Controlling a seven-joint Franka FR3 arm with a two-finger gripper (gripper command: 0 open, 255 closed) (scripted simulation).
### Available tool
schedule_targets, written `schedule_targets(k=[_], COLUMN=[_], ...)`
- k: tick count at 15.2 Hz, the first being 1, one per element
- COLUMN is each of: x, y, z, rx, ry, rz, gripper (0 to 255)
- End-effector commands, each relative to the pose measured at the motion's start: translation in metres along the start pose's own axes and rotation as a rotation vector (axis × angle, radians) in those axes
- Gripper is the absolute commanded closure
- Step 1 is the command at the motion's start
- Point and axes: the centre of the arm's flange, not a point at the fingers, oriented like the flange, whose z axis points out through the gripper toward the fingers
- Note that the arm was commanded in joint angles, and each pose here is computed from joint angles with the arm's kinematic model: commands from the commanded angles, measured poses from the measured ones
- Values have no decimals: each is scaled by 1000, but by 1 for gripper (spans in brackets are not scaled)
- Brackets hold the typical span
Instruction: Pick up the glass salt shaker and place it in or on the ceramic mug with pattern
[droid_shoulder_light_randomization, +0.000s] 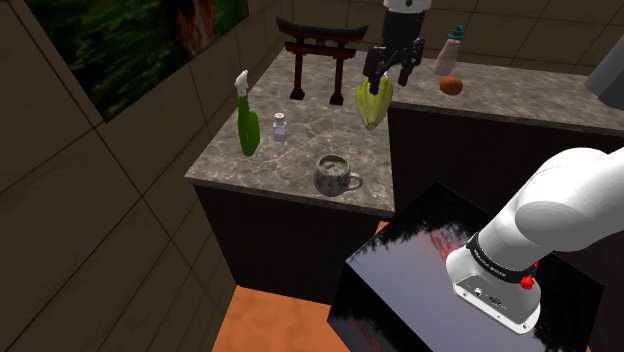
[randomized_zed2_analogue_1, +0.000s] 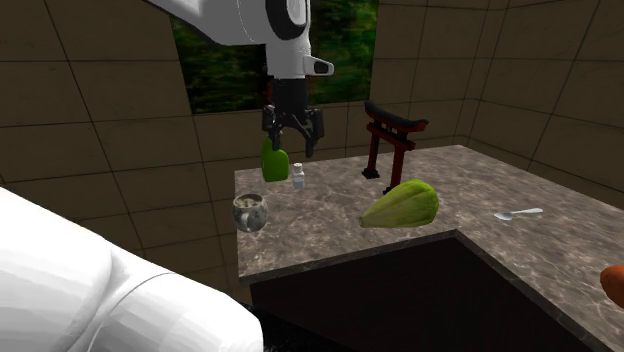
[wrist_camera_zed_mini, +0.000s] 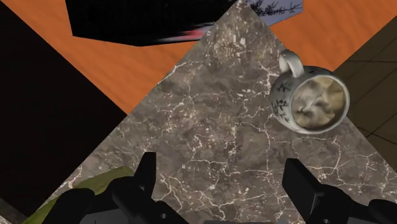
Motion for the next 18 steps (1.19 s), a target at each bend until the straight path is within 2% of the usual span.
schedule_targets(k=[1, 18], x=[21, 190], y=[-10, -123], z=[12, 93], rx=[5, 40], ry=[4, 31], rz=[-6, -54], gripper=[0, 0])
